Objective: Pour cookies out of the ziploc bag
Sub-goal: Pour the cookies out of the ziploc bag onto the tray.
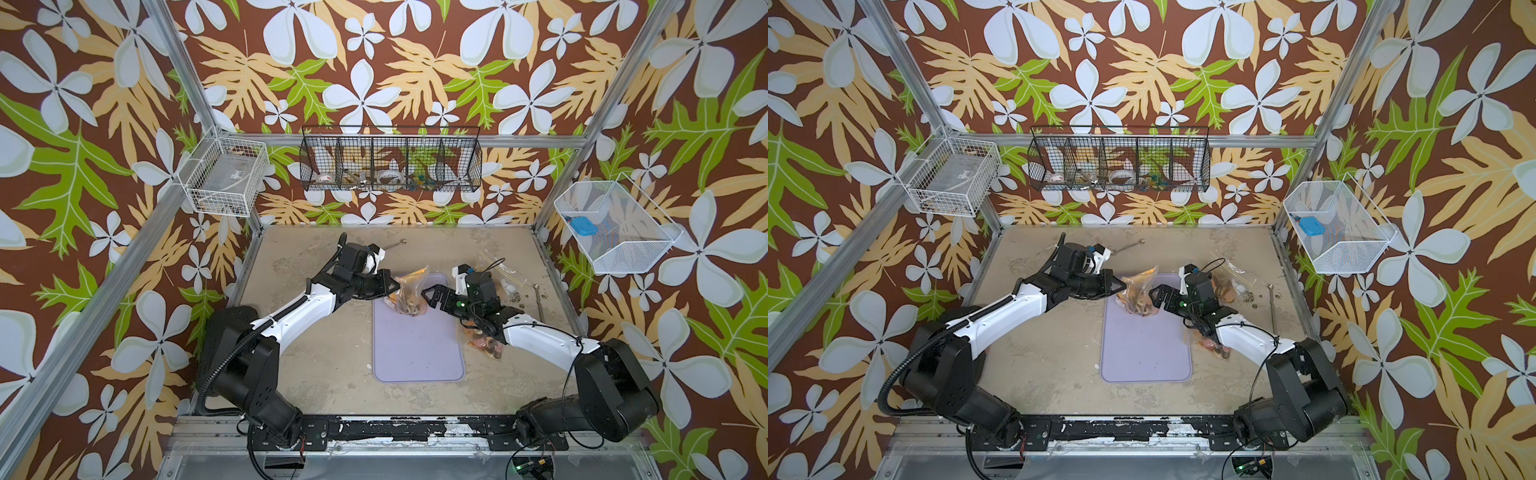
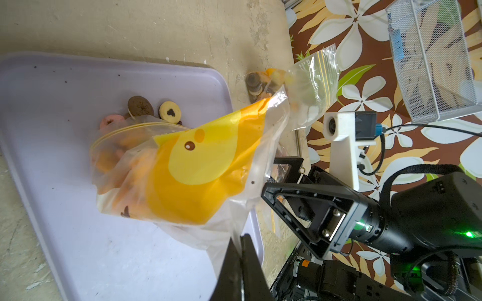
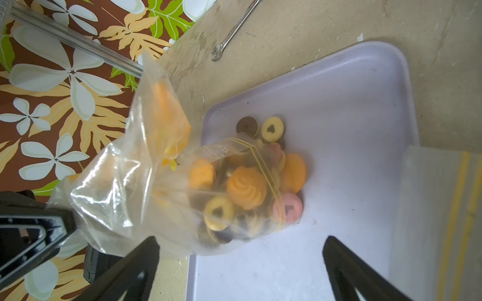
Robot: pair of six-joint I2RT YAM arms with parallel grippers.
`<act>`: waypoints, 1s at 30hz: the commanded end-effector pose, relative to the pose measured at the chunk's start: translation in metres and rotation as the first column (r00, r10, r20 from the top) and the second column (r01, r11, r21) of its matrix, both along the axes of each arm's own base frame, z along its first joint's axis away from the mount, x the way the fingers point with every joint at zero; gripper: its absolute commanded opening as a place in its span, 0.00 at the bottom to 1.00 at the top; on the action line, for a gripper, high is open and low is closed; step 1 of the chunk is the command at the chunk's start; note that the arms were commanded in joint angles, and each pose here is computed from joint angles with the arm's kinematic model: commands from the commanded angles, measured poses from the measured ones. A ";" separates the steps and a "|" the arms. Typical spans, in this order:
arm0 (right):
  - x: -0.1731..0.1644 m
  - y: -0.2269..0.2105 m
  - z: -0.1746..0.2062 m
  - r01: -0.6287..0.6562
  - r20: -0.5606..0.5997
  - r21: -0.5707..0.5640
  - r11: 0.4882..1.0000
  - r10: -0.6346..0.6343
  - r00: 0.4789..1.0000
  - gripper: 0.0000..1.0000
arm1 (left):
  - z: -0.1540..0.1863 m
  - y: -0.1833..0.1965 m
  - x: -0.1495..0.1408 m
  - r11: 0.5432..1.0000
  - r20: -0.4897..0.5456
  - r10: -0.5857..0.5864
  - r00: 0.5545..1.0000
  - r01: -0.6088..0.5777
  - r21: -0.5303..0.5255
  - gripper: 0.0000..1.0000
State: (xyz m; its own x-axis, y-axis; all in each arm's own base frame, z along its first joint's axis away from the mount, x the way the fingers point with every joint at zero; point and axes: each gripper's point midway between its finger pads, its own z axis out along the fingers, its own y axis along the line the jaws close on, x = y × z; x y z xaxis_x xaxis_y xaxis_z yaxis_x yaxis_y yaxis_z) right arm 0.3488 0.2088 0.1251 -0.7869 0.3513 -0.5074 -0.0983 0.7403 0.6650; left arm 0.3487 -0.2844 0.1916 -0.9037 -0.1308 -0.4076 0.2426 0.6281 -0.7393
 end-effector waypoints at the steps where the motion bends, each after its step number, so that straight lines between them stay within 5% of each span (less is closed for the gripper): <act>1: 0.000 0.001 0.004 -0.009 0.015 0.005 1.000 0.009 1.000 1.00 | 0.016 -0.004 0.002 1.000 0.035 -0.001 0.999 0.002 -0.017 0.00; 17: -0.001 -0.001 0.002 -0.008 0.007 0.005 1.000 0.008 1.000 1.00 | -0.001 -0.008 -0.005 1.000 0.003 -0.009 1.000 0.009 -0.001 0.00; 30: -0.003 -0.008 0.009 -0.016 0.024 0.009 1.000 0.016 1.000 1.00 | 0.023 -0.009 -0.004 1.000 0.031 -0.002 1.000 0.003 -0.023 0.00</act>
